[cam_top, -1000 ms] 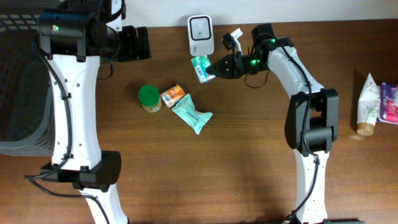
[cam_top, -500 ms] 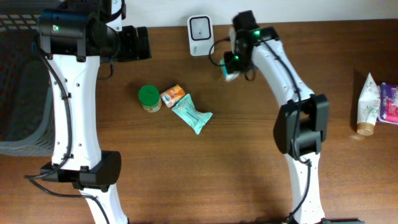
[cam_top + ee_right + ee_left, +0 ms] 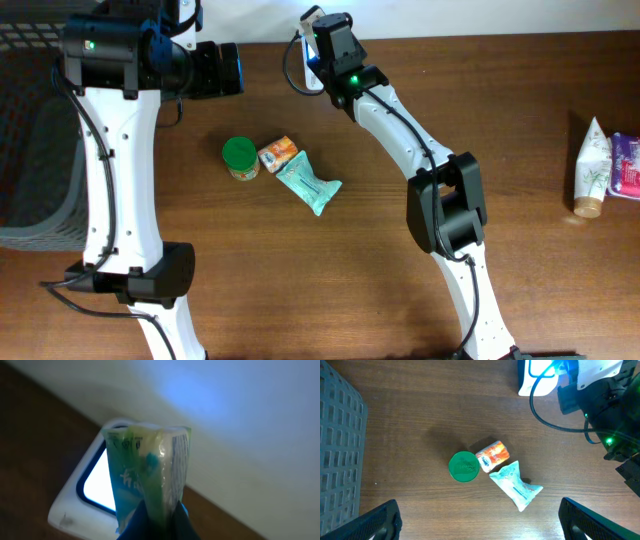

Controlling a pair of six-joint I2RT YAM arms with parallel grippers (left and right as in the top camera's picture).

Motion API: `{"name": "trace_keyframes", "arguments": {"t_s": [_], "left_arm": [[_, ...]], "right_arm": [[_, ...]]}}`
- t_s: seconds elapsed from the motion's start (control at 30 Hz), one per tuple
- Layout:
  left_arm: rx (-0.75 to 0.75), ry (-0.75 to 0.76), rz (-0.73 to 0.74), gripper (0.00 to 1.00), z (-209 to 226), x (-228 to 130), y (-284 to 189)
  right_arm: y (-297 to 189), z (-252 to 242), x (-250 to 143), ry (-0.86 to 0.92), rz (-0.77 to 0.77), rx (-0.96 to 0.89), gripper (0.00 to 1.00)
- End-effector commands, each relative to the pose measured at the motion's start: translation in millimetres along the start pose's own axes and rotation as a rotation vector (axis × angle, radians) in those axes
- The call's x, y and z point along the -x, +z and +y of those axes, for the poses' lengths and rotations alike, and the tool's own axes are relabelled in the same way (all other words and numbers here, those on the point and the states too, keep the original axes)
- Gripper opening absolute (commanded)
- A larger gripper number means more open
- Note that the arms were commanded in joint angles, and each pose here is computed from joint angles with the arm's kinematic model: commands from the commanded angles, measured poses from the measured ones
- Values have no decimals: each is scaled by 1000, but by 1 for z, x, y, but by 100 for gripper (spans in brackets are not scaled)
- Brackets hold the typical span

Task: Scan the item barcode
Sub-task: 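Hold the green tissue pack up to the white scanner, then carry the tissue pack right and set it beside the Pantene tube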

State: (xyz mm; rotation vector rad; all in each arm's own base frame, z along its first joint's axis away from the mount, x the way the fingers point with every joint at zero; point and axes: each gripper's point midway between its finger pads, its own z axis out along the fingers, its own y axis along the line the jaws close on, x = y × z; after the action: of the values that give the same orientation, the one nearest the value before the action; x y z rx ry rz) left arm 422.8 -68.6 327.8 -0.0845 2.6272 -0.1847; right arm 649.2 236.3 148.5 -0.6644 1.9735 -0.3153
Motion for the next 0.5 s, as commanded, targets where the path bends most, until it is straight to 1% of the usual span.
{"name": "trace_keyframes", "arguments": {"t_s": [0.0, 0.03, 0.07, 0.13, 0.17, 0.27, 0.3, 0.37, 0.4, 0.43, 0.47], "left_arm": [[-5, 16, -24, 99, -1, 2, -9], [-5, 16, -24, 99, 0, 2, -9], [-5, 15, -24, 99, 0, 2, -9], [-5, 16, -24, 99, 0, 2, -9], [-5, 16, -25, 99, 0, 2, -9], [-5, 16, -24, 99, 0, 2, -9], [-5, 15, -24, 99, 0, 2, -9], [-5, 15, -24, 99, 0, 2, -9], [-5, 16, -25, 99, -1, 2, -9], [-5, 16, -24, 99, -1, 2, -9], [-5, 16, -24, 99, -1, 2, -9]], "right_arm": [[-12, -67, 1, 205, 24, -274, 4], [-18, -89, -6, 267, 44, -346, 4], [-22, -115, -26, 315, 105, -386, 4], [-26, -147, -78, 360, 258, -413, 4], [-34, -175, -137, 415, 424, -444, 4], [-65, -229, -233, 539, 676, -522, 4], [-80, -248, -270, 570, 775, -518, 4], [-108, -273, -320, 607, 912, -525, 4], [-121, -284, -349, 658, 972, -512, 4], [-129, -291, -365, 690, 997, -511, 4], [-134, -296, -375, 718, 1008, -507, 19]]}}
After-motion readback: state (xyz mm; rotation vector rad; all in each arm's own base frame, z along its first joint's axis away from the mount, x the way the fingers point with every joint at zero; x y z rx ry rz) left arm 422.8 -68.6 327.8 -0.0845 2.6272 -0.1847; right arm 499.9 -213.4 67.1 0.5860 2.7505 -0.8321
